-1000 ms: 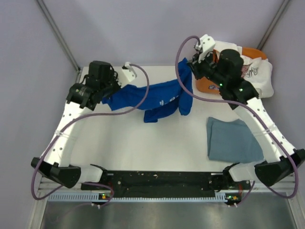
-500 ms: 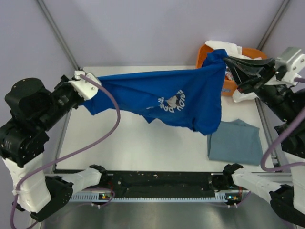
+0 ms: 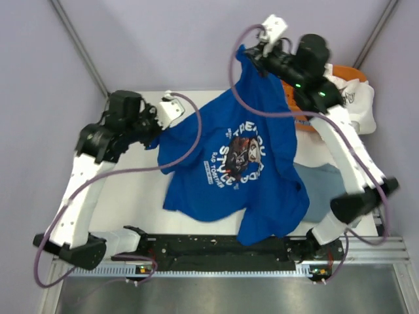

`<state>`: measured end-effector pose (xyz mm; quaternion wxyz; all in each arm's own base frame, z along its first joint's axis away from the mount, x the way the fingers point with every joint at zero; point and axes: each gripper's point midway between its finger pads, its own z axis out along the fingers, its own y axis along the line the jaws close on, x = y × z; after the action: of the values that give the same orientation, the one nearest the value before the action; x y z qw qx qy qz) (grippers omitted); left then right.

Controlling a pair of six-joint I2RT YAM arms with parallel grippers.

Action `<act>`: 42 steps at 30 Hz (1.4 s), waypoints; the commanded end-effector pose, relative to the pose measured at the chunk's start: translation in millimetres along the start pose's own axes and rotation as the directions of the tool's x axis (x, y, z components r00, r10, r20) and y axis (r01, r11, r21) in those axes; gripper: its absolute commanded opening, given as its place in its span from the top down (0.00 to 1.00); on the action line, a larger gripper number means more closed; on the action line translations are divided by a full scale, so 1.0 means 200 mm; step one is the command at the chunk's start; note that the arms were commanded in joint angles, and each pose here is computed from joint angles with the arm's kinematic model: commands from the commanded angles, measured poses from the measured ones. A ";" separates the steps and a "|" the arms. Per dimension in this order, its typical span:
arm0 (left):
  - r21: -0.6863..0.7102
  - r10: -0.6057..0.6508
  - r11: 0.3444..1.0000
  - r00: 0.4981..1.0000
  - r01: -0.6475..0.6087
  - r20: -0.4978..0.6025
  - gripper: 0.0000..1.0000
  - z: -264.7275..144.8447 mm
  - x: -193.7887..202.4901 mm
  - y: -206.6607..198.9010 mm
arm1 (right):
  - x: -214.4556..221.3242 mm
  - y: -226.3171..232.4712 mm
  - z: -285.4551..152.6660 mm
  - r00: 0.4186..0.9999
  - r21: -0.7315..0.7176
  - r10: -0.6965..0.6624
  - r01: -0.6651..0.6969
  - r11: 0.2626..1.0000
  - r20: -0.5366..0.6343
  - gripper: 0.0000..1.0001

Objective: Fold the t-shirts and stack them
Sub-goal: Flatten out the tshirt

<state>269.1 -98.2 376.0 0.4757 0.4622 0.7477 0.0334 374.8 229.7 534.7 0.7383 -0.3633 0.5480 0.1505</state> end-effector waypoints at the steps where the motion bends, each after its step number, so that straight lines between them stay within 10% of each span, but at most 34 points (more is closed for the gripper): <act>1: -0.027 -0.101 0.995 0.991 0.099 -0.082 1.00 0.37 0.14 0.03 | 0.42 -0.09 0.40 0.995 0.002 -0.026 0.027 1.000 -0.092 1.00; 10: -0.341 -0.261 0.919 0.954 0.198 -0.149 1.00 0.84 0.40 0.63 | 1.12 -0.19 0.81 0.959 0.186 0.149 -0.104 0.977 -0.243 1.00; 14: -0.360 -0.237 0.921 0.947 0.149 -0.215 1.00 1.12 0.46 0.75 | 1.22 -0.20 0.82 0.949 0.213 0.157 -0.100 0.972 -0.273 0.65; 15: -0.356 -0.236 0.924 0.943 0.142 -0.236 0.94 1.19 0.49 0.76 | 1.24 -0.19 0.81 0.945 0.209 0.153 -0.094 0.973 -0.288 0.48; 17: -0.383 -0.248 0.914 0.935 0.138 -0.255 0.37 1.26 0.51 0.81 | 1.28 -0.18 0.76 0.925 0.202 0.153 -0.086 0.976 -0.347 0.24; 21: -0.362 -0.252 0.919 0.937 0.154 -0.243 0.12 1.24 0.51 0.78 | 1.24 -0.12 0.52 0.862 0.224 0.224 -0.133 0.966 -0.454 0.01; 28: 0.083 -0.012 0.996 0.995 0.020 -0.096 0.14 0.87 0.45 0.15 | 1.27 0.39 -0.12 0.754 0.082 0.338 -0.356 0.931 -0.563 0.03; 34: 0.452 0.245 0.878 0.960 -0.159 -0.138 0.16 0.57 0.89 -0.49 | 1.26 0.90 -0.61 0.858 -0.436 -0.042 -0.217 0.873 -0.512 0.08; 42: 0.535 0.278 0.838 0.928 -0.109 -0.247 0.15 0.55 1.26 -0.78 | 1.54 1.25 -0.94 0.778 -0.685 -0.315 -0.195 0.702 -0.544 0.21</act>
<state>228.3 -52.1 88.7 0.2083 0.6097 0.7631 -0.0502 232.2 214.9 172.1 0.3895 -0.5724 0.6944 0.1960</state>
